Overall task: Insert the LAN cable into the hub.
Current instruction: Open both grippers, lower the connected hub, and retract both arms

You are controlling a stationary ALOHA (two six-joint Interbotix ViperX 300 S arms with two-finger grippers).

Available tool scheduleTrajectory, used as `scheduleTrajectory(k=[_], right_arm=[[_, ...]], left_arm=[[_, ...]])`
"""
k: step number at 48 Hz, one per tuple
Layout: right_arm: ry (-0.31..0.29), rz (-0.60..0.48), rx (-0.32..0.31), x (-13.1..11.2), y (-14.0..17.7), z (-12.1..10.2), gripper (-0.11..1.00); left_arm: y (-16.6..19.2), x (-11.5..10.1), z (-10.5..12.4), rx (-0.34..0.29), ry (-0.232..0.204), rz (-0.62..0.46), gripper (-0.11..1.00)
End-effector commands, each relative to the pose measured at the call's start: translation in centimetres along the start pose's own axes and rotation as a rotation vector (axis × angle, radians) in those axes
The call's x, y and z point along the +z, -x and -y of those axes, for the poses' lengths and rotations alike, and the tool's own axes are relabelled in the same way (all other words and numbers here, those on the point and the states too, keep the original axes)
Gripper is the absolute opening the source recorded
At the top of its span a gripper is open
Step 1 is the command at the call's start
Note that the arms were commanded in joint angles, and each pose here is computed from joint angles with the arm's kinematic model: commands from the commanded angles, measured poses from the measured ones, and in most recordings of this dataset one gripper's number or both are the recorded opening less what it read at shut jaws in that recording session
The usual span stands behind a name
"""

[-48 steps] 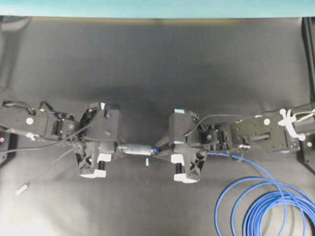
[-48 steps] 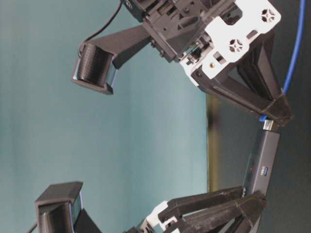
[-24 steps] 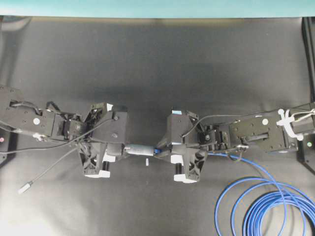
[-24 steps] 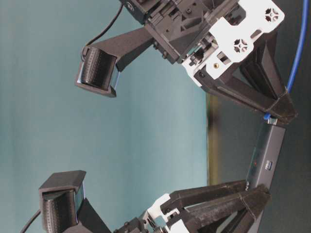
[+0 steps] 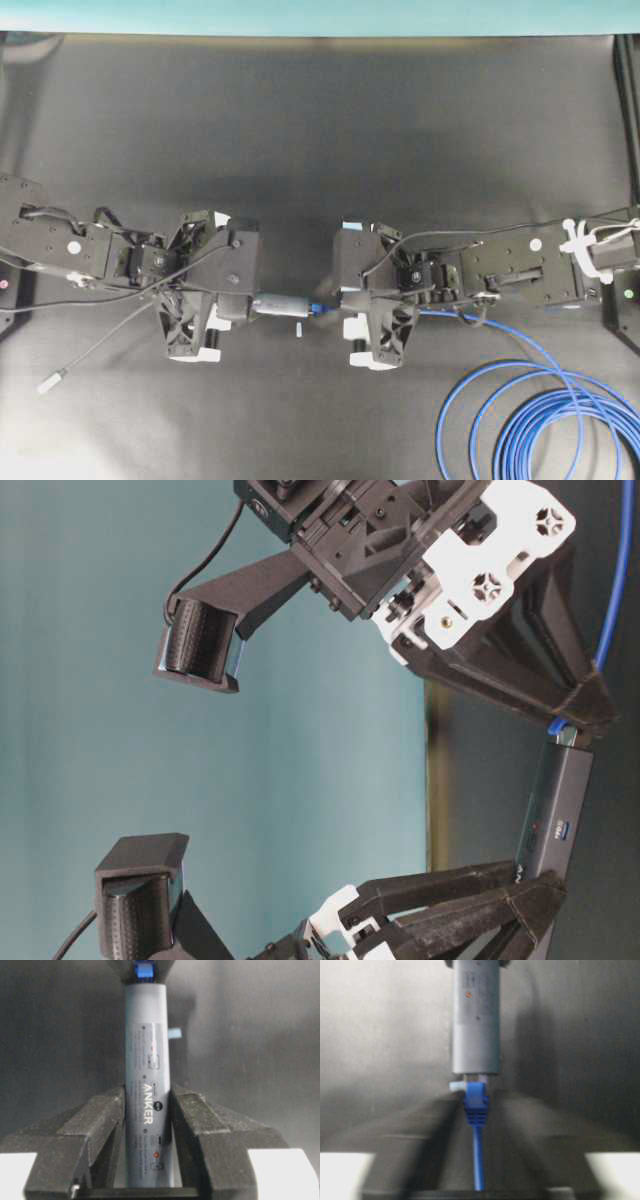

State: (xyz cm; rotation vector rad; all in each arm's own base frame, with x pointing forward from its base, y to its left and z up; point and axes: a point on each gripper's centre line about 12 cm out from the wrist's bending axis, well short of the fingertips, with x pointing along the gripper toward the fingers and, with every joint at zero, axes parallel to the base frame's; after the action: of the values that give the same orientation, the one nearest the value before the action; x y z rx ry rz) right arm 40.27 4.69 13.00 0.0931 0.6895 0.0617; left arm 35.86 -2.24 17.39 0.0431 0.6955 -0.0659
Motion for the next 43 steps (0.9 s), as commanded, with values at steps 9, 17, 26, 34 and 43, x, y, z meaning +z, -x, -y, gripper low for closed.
scheduleTrajectory(k=[9,17,26,34,43], right_arm=[[-0.013,0.017,0.013,0.0,1.8,-0.6,0.87],[-0.047,0.026,0.011,-0.7,3.9,-0.4,0.86],[-0.107,0.046,0.013,-1.8,6.0,-0.1,0.86],[-0.144,0.094,0.021,-2.7,7.7,0.1,0.86],[-0.148,0.130,0.027,-3.0,9.8,0.2,0.86]], left_arm=[[0.3,0.5,-0.1,0.002,-0.001,0.015,0.28],[0.0,0.1,-0.4,0.009,0.021,-0.005,0.29],[-0.7,-0.3,-0.8,0.018,0.047,-0.020,0.61],[-0.8,-0.3,-0.9,0.020,0.052,-0.022,0.87],[0.6,0.4,-0.9,0.020,0.051,0.015,0.85]])
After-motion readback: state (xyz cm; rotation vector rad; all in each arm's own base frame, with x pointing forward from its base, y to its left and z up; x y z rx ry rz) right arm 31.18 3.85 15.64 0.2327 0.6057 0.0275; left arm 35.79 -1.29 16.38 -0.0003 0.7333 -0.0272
